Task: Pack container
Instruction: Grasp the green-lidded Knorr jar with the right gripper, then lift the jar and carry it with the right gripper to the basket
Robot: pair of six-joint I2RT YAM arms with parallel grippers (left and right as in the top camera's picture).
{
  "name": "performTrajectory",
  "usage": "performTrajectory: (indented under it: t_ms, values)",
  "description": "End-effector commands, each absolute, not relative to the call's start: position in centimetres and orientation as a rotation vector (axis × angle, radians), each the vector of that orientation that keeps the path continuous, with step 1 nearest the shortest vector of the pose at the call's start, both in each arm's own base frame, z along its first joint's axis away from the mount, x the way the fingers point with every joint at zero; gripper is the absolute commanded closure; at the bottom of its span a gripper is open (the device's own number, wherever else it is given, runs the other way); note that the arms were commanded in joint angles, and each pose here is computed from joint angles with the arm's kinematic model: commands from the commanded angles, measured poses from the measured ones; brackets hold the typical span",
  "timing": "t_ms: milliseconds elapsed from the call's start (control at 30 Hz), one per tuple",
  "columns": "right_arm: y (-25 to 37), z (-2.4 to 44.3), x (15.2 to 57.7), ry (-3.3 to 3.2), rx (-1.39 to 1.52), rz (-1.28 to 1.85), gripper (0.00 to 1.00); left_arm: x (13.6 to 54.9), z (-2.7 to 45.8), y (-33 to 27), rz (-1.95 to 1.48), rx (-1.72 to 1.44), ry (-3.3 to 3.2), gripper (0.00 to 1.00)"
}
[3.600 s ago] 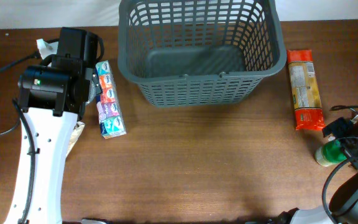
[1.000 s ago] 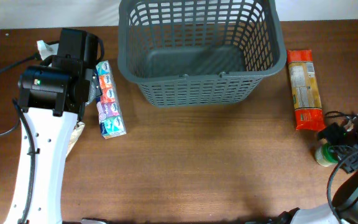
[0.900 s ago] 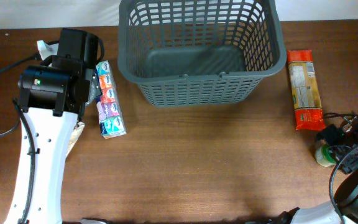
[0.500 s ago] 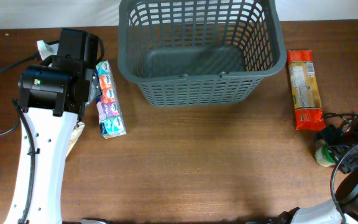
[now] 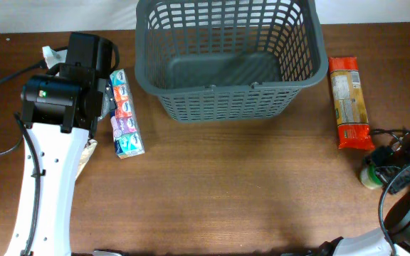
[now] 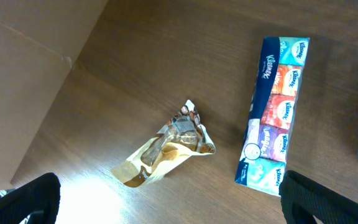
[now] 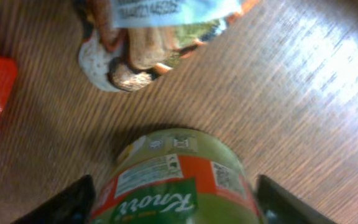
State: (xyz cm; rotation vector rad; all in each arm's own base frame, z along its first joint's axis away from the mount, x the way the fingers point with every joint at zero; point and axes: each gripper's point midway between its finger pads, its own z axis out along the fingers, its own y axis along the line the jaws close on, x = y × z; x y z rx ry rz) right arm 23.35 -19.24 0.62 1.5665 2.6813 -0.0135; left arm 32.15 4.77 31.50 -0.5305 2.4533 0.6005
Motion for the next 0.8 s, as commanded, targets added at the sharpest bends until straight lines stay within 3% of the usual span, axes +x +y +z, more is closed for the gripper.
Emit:
performTrajectory:
  t_ms: [0,133,233,267,433,600,767]
  values:
    - [-19.0,0.2,23.1,2.692,1.582,-0.004,0.47,32.2,31.2,4.9,0.61,-0.53,2.465,0.0]
    - [-18.9,0.2,23.0,2.699,1.586,-0.001,0.54,32.2,31.2,4.9,0.61,-0.53,2.465,0.0]
    - [-18.6,0.2,22.9,2.706,1.59,0.014,0.77,32.2,31.2,4.9,0.61,-0.53,2.465,0.0]
    - [-18.4,0.2,23.0,2.707,1.591,0.032,0.96,32.2,31.2,4.9,0.61,-0.53,2.465,0.0]
    - [-18.7,1.1,23.7,2.696,1.584,0.052,0.96,32.2,31.2,4.9,0.611,-0.53,2.465,0.0]
    - [-21.5,8.2,27.3,2.597,1.52,0.033,0.96,32.2,31.2,4.9,0.61,-0.531,2.463,0.0]
    - [-23.3,18.3,31.3,2.425,1.389,0.078,0.96,32.3,31.2,4.9,0.608,-0.531,2.461,0.0]
